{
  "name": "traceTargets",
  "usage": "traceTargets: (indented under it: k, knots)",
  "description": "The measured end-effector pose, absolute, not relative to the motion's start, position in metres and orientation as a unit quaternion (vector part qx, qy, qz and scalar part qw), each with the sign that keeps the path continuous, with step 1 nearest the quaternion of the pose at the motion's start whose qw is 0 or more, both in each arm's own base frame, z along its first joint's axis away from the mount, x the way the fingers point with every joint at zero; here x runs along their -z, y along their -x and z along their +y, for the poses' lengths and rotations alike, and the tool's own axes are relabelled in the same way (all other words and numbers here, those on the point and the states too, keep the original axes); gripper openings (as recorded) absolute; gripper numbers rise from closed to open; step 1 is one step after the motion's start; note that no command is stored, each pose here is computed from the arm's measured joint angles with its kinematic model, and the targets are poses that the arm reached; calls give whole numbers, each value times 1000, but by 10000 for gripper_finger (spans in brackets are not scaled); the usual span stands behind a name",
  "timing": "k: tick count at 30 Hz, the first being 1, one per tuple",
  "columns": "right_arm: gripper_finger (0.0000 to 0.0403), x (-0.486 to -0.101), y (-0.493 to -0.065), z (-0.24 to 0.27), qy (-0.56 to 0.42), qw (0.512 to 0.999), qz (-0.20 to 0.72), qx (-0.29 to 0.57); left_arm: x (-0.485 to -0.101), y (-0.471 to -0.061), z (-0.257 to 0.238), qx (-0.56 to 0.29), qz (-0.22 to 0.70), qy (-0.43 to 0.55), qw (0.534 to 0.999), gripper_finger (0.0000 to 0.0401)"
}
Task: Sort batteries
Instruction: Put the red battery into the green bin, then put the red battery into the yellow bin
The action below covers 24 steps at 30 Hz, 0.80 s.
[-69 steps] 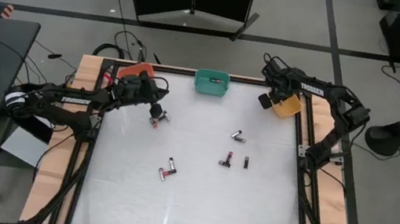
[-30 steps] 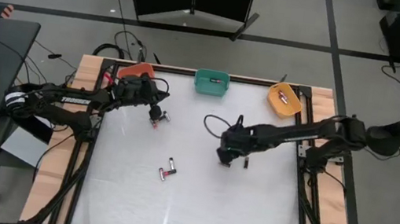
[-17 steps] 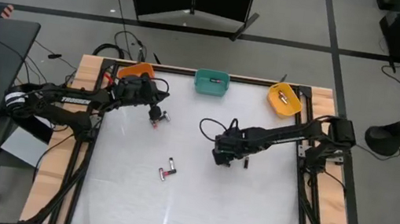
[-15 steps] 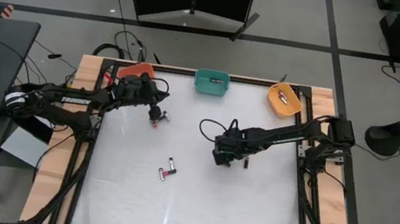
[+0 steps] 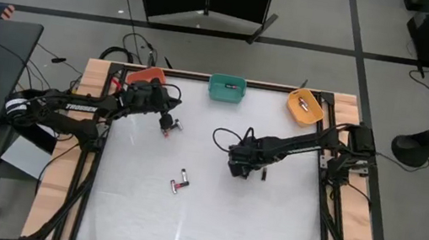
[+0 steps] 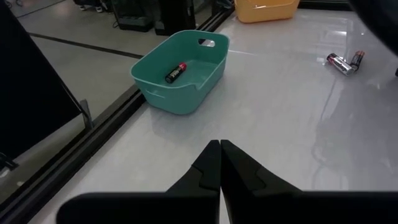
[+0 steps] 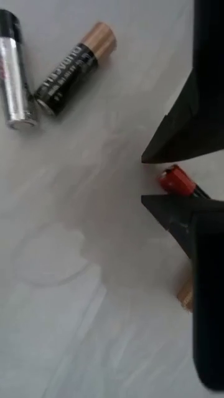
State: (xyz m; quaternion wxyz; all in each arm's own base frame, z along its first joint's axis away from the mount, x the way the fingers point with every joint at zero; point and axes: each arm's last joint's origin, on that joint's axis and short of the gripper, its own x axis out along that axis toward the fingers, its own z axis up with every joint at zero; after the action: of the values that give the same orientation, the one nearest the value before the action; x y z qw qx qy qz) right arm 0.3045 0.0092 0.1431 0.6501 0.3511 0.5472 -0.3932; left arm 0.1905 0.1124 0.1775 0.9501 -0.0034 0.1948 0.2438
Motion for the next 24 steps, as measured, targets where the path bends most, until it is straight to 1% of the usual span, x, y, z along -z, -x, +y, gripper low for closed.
traceTargets:
  k: [7, 9, 11, 14, 20, 24]
  knots:
    - [21, -143, -304, 7, -327, 661, 550, 392, -177, -190, 112, -244, 197, 4, 950, 11]
    - [13, -143, -304, 4, -325, 661, 551, 393, -177, -190, 112, -244, 196, 4, 950, 11]
    - [13, -144, -303, 2, -320, 662, 554, 390, -177, -190, 112, -244, 197, 4, 950, 11]
    - [33, -149, -301, -2, -326, 660, 553, 391, -177, -190, 112, -244, 197, 4, 950, 11]
    - [96, -161, -298, 1, -376, 648, 548, 373, -177, -190, 112, -244, 198, 4, 949, 11]
    - [132, -162, -298, 8, -405, 630, 551, 367, -176, -190, 112, -243, 204, 6, 948, 11]
